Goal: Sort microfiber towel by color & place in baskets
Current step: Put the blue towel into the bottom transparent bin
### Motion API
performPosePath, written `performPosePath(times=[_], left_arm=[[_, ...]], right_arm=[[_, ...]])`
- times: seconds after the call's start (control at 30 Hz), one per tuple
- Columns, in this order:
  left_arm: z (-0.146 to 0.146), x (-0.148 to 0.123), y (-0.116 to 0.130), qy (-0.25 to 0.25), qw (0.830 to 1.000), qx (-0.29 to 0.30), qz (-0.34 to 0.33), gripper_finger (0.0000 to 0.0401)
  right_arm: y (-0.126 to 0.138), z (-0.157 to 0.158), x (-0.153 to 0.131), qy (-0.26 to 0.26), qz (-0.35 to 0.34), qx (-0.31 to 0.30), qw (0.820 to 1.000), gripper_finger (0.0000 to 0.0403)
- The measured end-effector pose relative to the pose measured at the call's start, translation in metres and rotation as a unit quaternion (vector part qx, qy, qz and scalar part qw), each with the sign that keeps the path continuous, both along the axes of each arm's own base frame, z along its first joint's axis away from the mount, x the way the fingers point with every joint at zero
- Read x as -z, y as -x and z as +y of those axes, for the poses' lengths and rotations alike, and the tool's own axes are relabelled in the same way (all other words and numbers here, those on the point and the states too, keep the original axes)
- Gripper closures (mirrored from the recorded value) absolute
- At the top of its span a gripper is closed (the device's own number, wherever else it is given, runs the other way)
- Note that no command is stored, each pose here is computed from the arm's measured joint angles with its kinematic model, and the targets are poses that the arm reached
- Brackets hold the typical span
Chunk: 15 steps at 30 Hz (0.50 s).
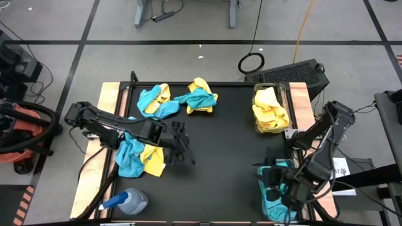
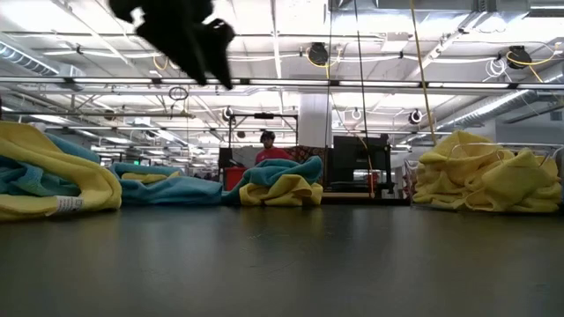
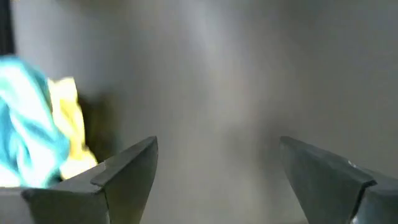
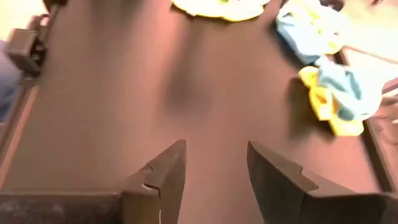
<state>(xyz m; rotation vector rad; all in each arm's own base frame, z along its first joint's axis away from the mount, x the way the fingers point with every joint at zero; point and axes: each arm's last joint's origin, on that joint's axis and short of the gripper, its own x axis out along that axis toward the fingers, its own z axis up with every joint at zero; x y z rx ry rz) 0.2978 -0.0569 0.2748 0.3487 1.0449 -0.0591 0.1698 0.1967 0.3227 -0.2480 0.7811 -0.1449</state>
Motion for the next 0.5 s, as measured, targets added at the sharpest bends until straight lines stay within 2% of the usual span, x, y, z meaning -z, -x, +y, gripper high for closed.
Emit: performPosePath(times=[0.27,0.4,0.5], left_arm=[[0.005,0.007,0.027,0.014,0.991,-0.066,0.113,0.0064],[0.006,0.024,0.041,0.029,0.979,-0.084,0.183,0.0064],[0.007,0.041,0.049,0.033,0.971,-0.094,0.218,0.0064]], right_arm=[[-0.037,0.003,0.011,0.056,-0.012,-0.039,0.998,0.0241],[-0.051,0.005,0.024,0.058,-0.015,-0.061,0.996,0.0241],[-0.056,0.001,0.040,0.060,-0.015,-0.055,0.997,0.0241]])
